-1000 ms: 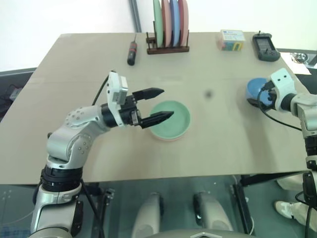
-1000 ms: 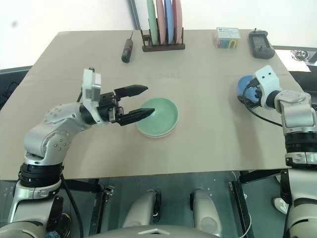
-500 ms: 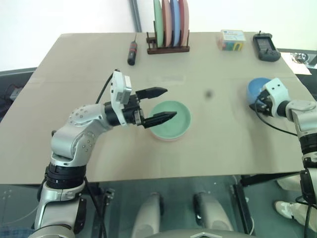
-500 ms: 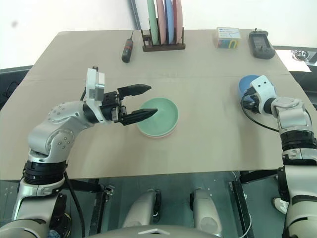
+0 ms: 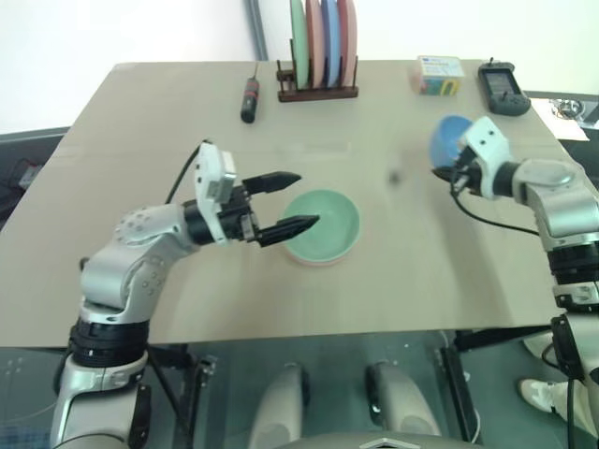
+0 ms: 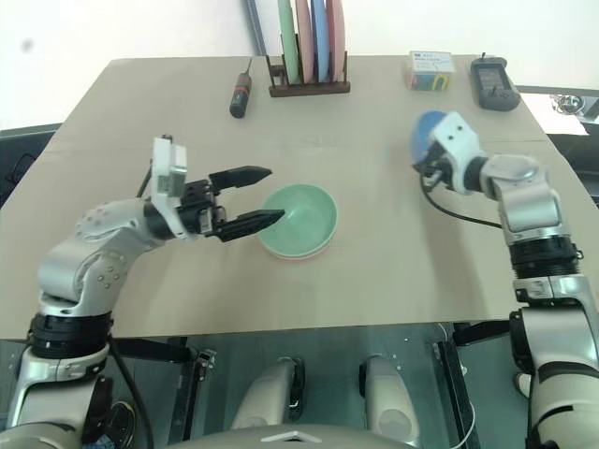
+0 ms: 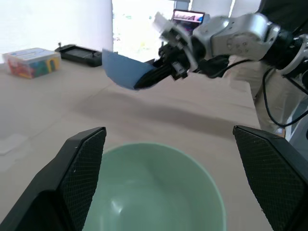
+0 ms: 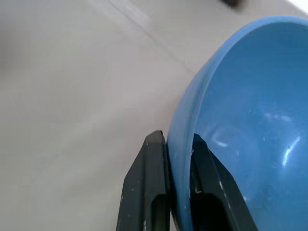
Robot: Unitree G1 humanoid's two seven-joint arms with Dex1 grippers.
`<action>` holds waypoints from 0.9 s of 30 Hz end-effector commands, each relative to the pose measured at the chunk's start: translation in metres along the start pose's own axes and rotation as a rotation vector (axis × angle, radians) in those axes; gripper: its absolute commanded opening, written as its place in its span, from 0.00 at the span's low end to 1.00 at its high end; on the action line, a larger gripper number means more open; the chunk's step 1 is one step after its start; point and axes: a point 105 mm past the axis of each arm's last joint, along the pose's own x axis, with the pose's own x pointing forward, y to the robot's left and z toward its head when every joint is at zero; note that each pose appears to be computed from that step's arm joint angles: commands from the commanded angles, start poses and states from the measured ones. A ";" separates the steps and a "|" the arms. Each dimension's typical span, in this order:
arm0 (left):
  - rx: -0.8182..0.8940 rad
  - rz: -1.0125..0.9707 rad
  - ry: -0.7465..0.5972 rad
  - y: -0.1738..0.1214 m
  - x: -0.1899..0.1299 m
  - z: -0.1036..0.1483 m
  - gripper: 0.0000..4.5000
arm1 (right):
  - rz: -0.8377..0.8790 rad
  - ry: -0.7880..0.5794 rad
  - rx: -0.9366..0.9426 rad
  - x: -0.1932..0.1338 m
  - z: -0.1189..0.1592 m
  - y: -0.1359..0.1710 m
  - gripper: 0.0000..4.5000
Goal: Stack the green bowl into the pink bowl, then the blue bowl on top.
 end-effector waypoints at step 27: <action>0.043 0.192 0.114 0.006 -0.074 0.003 1.00 | 0.594 -0.275 -0.310 0.001 0.112 0.150 0.84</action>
